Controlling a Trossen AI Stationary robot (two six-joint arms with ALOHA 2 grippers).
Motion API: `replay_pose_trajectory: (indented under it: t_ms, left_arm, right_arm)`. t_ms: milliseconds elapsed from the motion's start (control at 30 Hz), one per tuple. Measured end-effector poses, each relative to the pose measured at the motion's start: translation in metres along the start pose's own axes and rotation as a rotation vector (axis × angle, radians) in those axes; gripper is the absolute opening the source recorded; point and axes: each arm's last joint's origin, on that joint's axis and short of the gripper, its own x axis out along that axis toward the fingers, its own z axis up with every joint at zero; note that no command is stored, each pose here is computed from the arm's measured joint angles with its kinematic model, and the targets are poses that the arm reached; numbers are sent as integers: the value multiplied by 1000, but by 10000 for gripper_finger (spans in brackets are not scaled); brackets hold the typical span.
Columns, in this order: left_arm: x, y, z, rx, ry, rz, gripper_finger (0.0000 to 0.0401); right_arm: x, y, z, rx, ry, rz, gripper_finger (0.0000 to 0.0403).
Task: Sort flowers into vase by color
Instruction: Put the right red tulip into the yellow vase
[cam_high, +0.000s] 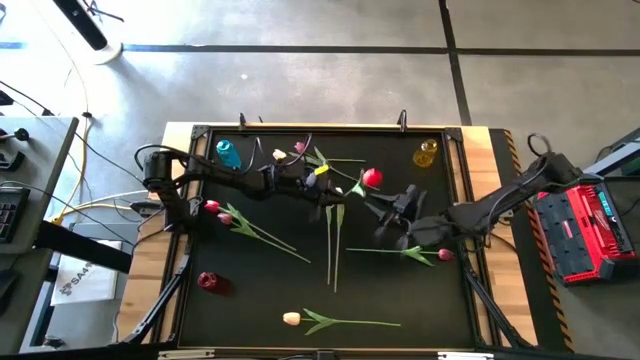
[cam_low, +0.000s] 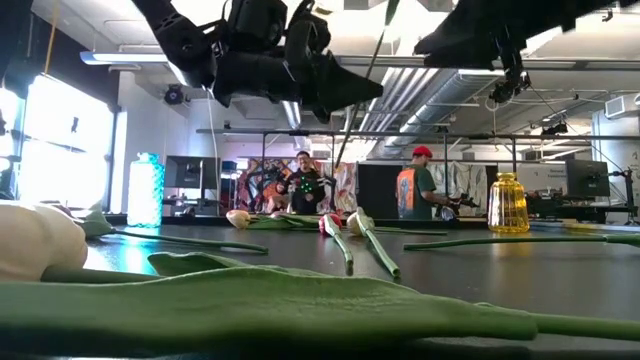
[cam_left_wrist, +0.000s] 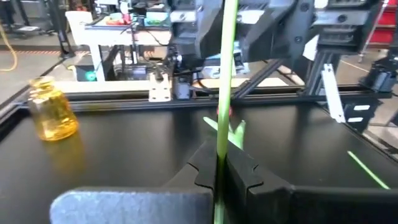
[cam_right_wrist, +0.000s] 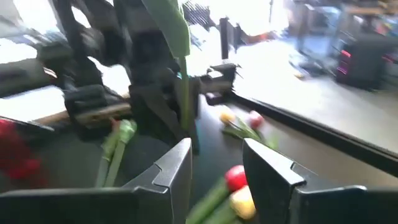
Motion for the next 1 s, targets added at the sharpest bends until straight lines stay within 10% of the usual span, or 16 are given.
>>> replay_pose_trajectory:
  t_ms: [500, 1000]
  left_arm:
    - [5, -16, 1, 2, -2, -37, 0]
    - [10, -35, -4, -20, 53, -19, 0]
  right_arm:
    - [19, -15, -22, 30, -125, 332, 130]
    - [37, -8, -37, -7, -223, 323, 130]
